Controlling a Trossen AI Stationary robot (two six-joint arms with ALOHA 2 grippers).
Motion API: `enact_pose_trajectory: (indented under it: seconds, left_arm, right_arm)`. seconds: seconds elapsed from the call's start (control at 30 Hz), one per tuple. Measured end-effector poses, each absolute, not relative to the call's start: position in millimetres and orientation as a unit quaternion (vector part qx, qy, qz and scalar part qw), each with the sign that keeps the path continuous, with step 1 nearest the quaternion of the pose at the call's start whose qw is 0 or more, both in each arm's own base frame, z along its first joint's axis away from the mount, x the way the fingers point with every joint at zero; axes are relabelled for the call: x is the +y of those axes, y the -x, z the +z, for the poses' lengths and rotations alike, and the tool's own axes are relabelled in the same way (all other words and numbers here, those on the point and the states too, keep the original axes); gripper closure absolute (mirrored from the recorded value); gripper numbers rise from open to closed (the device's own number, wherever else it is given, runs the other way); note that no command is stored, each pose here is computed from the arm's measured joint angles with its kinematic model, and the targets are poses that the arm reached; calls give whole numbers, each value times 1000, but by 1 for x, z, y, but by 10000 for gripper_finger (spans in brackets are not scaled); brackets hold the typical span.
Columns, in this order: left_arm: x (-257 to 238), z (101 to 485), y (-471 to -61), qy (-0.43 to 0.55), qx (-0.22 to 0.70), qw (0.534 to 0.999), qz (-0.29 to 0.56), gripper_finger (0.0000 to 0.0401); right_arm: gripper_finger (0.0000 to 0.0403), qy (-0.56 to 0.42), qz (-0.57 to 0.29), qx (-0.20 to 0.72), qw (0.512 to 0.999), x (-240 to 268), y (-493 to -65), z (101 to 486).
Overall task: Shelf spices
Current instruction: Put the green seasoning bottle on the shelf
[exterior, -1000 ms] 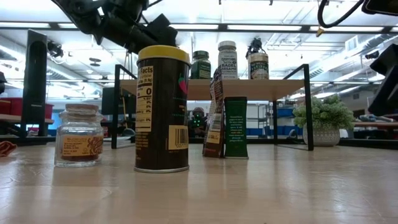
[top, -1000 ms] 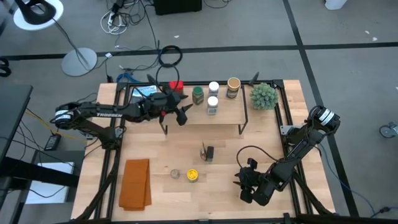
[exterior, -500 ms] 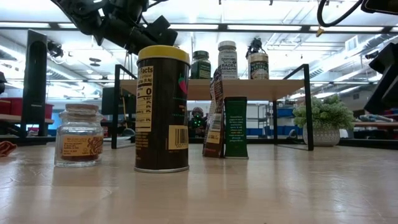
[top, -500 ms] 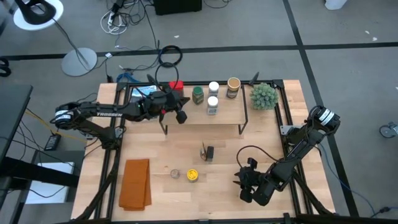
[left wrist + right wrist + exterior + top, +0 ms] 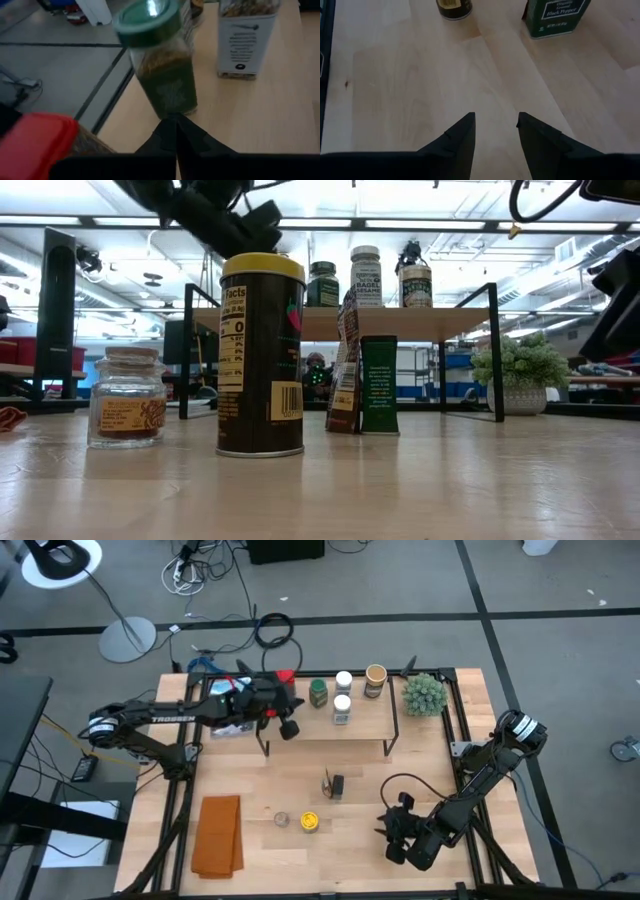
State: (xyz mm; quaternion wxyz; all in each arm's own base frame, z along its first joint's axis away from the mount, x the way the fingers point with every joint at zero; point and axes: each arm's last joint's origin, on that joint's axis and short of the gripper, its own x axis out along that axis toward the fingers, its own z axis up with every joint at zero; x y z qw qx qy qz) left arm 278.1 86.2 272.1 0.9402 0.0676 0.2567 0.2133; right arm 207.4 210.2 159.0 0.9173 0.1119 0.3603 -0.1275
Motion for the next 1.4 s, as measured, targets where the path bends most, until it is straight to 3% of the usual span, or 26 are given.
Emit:
enact_pose_trajectory:
  seconds: [0.33, 0.63, 0.87, 1.4]
  left_arm:
    - [85, 295, -279, -160, 299, 928, 156, 401]
    - [93, 274, -300, -158, 352, 912, 137, 401]
    - [102, 287, -320, -165, 399, 888, 157, 401]
    - [118, 295, -330, -218, 378, 877, 202, 401]
  right_arm:
    - [253, -109, -129, 361, 917, 210, -207, 159]
    - [253, -107, -130, 361, 917, 209, -207, 159]
    - [253, -102, -134, 365, 916, 208, -206, 158]
    - [253, -98, -136, 368, 915, 207, -206, 158]
